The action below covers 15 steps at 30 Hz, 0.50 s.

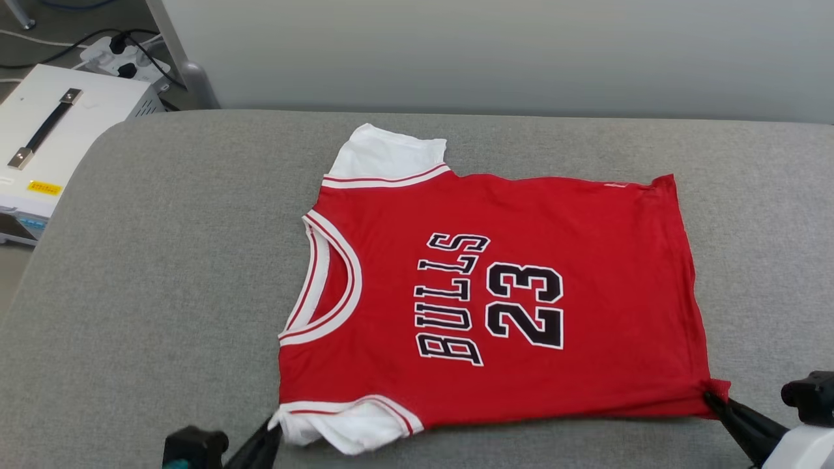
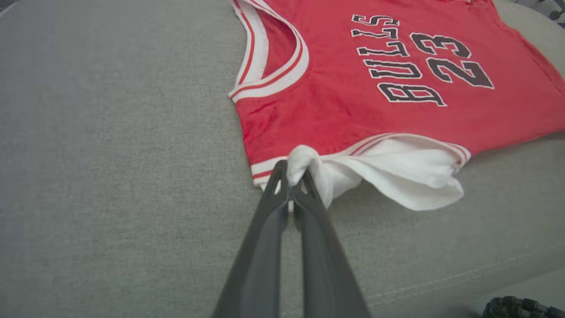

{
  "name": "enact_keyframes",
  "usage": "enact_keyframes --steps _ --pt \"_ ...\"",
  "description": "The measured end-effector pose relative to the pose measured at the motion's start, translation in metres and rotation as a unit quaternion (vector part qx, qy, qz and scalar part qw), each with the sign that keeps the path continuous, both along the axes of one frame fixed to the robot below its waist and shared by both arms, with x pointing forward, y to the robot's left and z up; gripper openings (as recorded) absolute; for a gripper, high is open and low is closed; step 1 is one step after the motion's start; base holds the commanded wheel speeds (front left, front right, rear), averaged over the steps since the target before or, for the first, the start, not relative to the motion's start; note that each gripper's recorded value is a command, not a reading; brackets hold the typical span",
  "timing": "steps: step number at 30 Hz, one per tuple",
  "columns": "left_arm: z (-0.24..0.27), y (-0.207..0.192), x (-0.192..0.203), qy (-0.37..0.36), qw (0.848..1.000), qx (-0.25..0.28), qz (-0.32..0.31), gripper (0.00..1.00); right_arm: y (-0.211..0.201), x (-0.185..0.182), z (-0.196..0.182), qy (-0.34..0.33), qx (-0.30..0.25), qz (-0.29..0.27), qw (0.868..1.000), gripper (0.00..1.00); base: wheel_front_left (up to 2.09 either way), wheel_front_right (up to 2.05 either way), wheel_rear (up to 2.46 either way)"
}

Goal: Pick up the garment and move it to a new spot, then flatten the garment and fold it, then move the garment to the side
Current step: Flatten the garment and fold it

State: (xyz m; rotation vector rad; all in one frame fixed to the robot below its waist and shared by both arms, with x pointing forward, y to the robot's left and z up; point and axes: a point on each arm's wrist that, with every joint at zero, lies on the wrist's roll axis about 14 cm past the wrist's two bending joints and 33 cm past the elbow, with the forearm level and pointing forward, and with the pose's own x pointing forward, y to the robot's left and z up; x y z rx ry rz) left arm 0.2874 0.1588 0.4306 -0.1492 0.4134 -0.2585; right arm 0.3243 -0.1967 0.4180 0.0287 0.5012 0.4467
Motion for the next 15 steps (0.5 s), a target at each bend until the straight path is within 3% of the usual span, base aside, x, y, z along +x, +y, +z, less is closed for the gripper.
enact_keyframes --steps 6,15 --pt "0.026 -0.002 0.058 -0.070 0.997 0.025 -0.030 0.00 0.000 0.026 0.010 -0.012 0.007 -0.015 1.000 0.00 0.00 0.00 0.00" --pt "0.028 -0.010 0.134 -0.093 0.992 0.047 -0.069 0.00 -0.004 0.075 0.016 -0.019 0.007 -0.029 0.999 0.00 0.00 0.00 0.00"
